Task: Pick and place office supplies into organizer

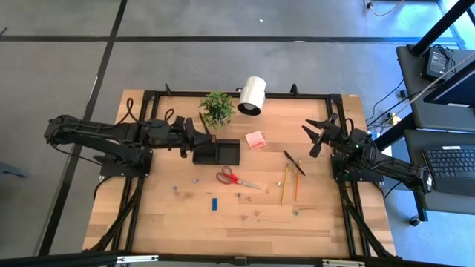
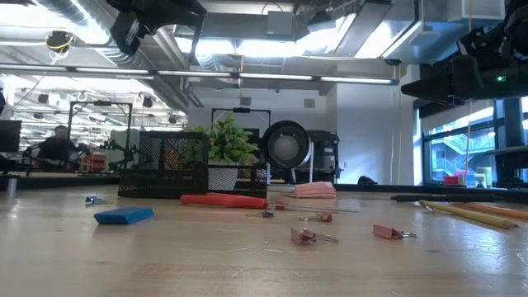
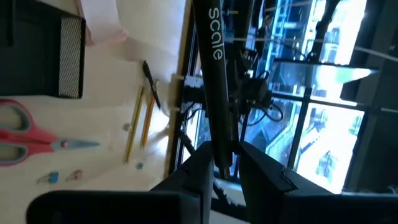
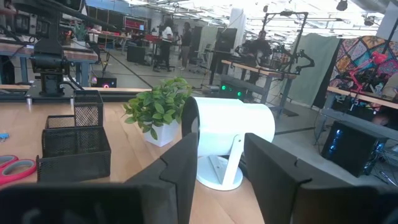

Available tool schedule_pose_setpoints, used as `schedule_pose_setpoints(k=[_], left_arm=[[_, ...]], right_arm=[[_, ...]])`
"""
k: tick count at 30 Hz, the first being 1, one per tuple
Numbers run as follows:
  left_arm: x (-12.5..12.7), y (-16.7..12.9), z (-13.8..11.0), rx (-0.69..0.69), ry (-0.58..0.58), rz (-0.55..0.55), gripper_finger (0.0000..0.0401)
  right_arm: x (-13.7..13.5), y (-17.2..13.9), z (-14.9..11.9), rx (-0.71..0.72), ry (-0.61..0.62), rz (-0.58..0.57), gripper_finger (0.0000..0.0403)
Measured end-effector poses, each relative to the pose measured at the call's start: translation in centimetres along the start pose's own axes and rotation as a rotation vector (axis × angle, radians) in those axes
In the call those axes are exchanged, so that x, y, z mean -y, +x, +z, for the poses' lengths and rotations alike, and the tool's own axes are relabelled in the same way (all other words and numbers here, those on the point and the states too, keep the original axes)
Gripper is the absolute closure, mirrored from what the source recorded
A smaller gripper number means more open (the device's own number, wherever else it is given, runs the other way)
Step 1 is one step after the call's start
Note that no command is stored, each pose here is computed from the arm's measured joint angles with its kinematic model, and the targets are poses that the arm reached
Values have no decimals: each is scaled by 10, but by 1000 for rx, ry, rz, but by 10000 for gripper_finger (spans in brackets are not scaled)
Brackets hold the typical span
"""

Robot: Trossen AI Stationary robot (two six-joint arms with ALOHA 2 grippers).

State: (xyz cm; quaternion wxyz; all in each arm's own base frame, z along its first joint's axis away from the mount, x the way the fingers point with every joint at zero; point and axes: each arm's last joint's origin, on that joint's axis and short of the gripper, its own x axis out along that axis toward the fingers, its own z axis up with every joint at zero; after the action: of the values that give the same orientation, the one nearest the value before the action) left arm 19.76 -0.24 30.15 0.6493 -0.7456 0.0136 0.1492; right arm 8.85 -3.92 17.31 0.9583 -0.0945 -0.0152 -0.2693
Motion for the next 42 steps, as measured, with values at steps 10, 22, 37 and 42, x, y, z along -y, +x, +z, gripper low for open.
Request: schedule_pose_setpoints(k=[10, 22, 37, 42], left_arm=[[0, 0, 0, 1, 9, 0, 336], [0, 0, 0, 9, 13, 2, 336], [-5, -1, -4, -157, 271, 51, 336], [-17, -2, -3, -179, 301, 172, 336]], right_arm=[[0, 0, 0, 0, 0, 0, 266], [0, 0, 0, 0, 0, 0, 266], [0, 0, 0, 0, 0, 0, 266], [0, 0, 0, 0, 0, 0, 266]])
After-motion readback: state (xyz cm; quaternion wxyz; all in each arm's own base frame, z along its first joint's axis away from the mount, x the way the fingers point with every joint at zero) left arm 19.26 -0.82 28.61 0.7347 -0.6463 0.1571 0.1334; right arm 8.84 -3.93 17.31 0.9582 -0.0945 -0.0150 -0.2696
